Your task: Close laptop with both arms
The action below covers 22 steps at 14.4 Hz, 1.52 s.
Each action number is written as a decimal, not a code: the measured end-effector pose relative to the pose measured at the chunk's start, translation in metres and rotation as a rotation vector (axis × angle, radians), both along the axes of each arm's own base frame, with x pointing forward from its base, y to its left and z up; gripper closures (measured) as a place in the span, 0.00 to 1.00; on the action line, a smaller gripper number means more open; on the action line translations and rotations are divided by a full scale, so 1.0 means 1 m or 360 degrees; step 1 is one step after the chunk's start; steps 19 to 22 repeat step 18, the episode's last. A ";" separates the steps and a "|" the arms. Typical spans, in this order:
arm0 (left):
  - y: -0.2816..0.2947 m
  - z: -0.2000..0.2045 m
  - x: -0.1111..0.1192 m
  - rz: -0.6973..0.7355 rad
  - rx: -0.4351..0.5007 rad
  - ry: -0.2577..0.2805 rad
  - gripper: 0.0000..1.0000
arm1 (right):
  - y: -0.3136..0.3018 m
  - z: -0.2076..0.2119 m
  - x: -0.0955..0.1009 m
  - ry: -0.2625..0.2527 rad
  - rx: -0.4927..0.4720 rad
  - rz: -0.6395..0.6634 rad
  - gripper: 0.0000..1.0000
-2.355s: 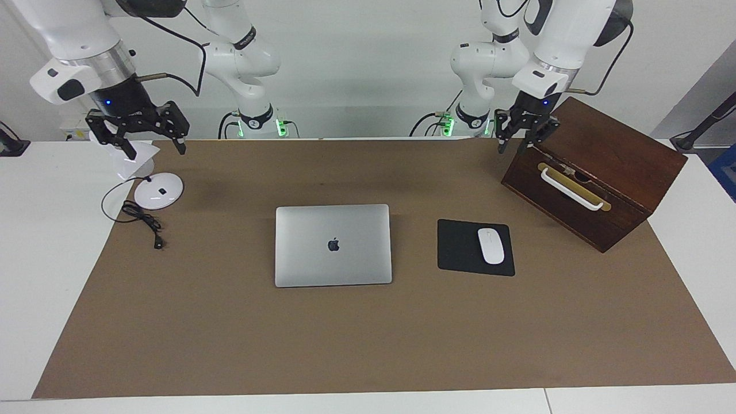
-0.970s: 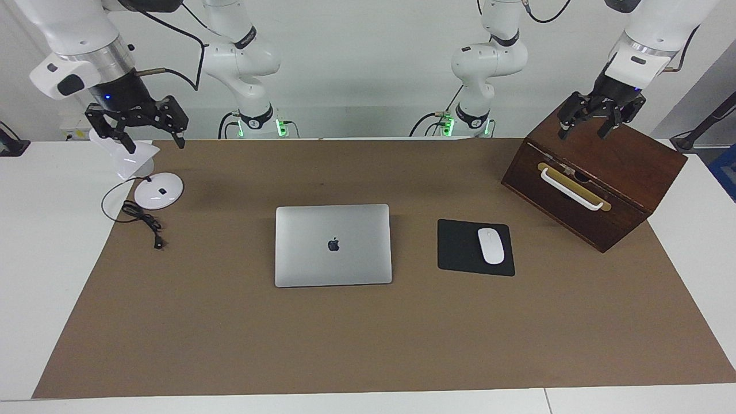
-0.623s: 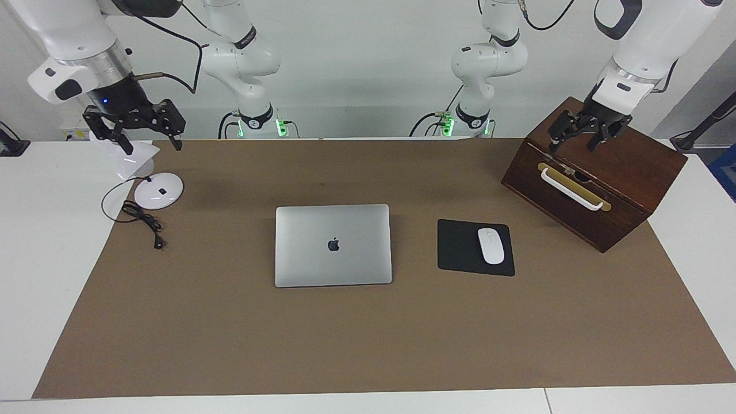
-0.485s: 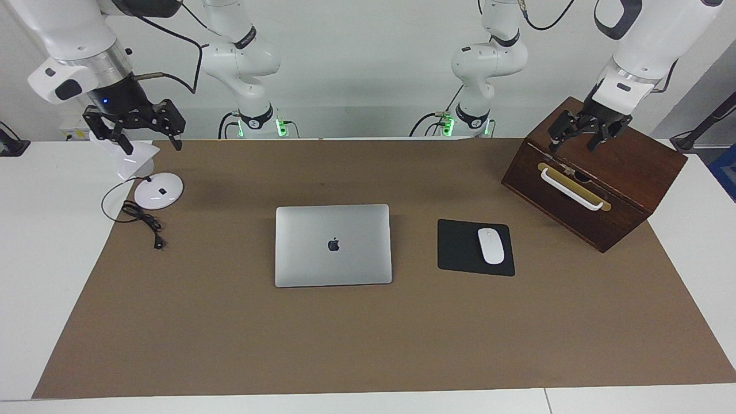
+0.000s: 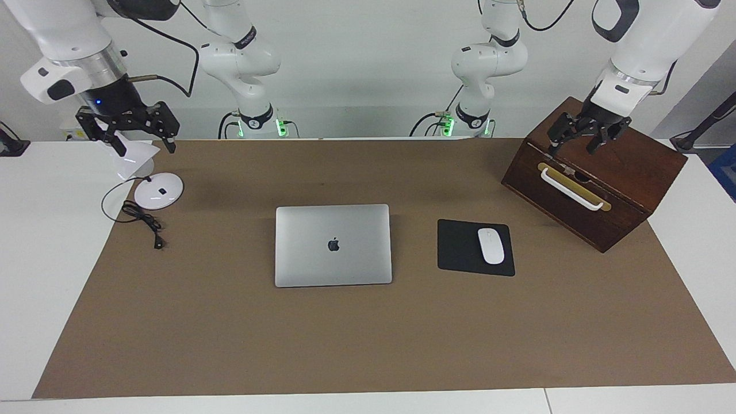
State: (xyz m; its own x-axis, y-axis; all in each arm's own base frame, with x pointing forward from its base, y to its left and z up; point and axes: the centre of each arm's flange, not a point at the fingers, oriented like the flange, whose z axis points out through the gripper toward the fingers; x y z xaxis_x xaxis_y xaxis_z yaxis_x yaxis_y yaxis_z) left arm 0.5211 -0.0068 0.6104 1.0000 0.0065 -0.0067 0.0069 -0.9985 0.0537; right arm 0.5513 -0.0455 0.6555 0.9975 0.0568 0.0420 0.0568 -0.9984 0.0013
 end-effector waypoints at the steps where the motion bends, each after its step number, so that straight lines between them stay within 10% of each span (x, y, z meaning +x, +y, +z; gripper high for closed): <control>1: 0.000 0.000 0.000 0.0000 0.0000 0.0000 0.00 | -0.001 0.000 0.000 -0.0001 0.0000 -0.0003 0.00; 22: 0.003 0.006 0.001 -0.0011 0.0086 -0.0027 0.00 | -0.008 0.003 -0.003 -0.0007 0.0000 -0.0022 0.00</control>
